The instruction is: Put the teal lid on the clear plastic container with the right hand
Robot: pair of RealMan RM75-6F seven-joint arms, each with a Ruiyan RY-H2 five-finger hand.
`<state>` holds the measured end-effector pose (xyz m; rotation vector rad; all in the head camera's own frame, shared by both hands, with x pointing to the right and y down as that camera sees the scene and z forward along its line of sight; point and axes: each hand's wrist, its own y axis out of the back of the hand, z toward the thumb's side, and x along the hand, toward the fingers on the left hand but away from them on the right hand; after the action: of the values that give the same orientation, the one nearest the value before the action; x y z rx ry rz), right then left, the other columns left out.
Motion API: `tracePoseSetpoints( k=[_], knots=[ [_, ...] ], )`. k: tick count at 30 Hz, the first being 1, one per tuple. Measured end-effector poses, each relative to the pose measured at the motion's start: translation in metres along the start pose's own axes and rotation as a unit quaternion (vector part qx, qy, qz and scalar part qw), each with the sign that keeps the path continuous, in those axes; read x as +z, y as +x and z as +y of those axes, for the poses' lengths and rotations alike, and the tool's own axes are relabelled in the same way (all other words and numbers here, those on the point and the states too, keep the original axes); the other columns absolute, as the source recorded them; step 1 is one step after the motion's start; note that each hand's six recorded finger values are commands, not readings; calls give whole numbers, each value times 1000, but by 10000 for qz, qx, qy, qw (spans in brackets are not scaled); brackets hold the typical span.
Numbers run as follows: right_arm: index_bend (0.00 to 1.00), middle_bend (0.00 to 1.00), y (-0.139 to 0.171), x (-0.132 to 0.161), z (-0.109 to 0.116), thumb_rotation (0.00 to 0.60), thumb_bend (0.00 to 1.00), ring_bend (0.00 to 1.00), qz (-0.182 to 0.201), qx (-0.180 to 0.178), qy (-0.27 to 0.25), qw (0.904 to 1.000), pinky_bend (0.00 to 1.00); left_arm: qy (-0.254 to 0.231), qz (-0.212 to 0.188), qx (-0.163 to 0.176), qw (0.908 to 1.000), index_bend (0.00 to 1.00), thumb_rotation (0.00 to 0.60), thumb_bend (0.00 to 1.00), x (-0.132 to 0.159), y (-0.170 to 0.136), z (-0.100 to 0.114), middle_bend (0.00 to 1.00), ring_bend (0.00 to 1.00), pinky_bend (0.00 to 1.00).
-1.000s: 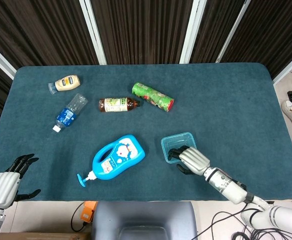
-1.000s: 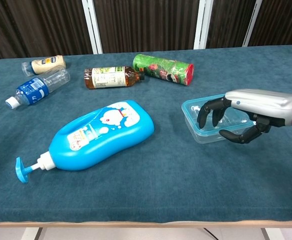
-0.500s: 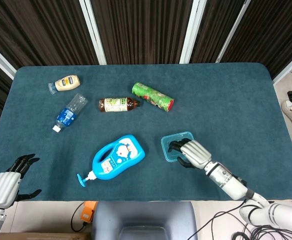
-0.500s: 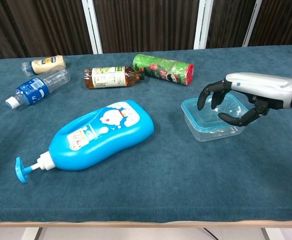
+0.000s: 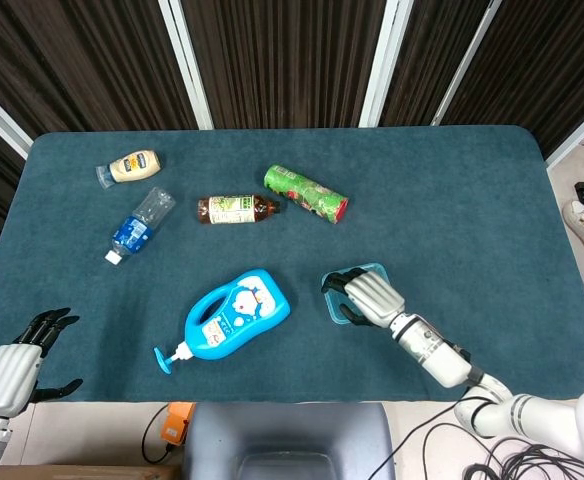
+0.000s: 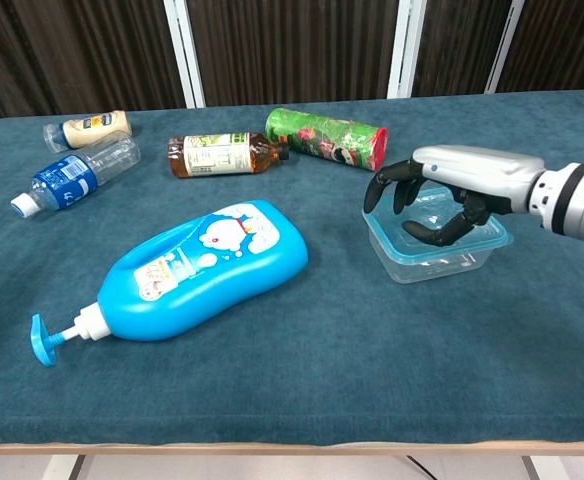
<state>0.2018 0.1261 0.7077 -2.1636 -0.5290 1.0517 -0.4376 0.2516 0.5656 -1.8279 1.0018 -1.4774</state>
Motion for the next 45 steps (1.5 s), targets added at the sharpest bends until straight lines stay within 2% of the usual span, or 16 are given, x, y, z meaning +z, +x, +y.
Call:
tracePoseSetpoints(
  k=[11,34,42,45],
  knots=[
    [442,379,-12,3,-7,600,649,386,-52,6,-24,10000,407,-3,2,-4,10000,200,600,336,0,0,0,97,103,392],
    [440,379,3,-13,-26,600,649,386,-137,247,-99,9996,407,-3,3,2,10000,200,600,336,0,-1,1,97,103,392],
    [434,379,7,-14,-14,600,649,380,-93,14,-121,9999,401,7,1,19,10000,201,600,336,0,-1,1,98,103,392],
    [411,373,11,-14,-4,600,649,346,-65,-165,-123,9998,359,17,-5,19,10000,201,600,336,1,-1,1,97,103,392]
  ],
)
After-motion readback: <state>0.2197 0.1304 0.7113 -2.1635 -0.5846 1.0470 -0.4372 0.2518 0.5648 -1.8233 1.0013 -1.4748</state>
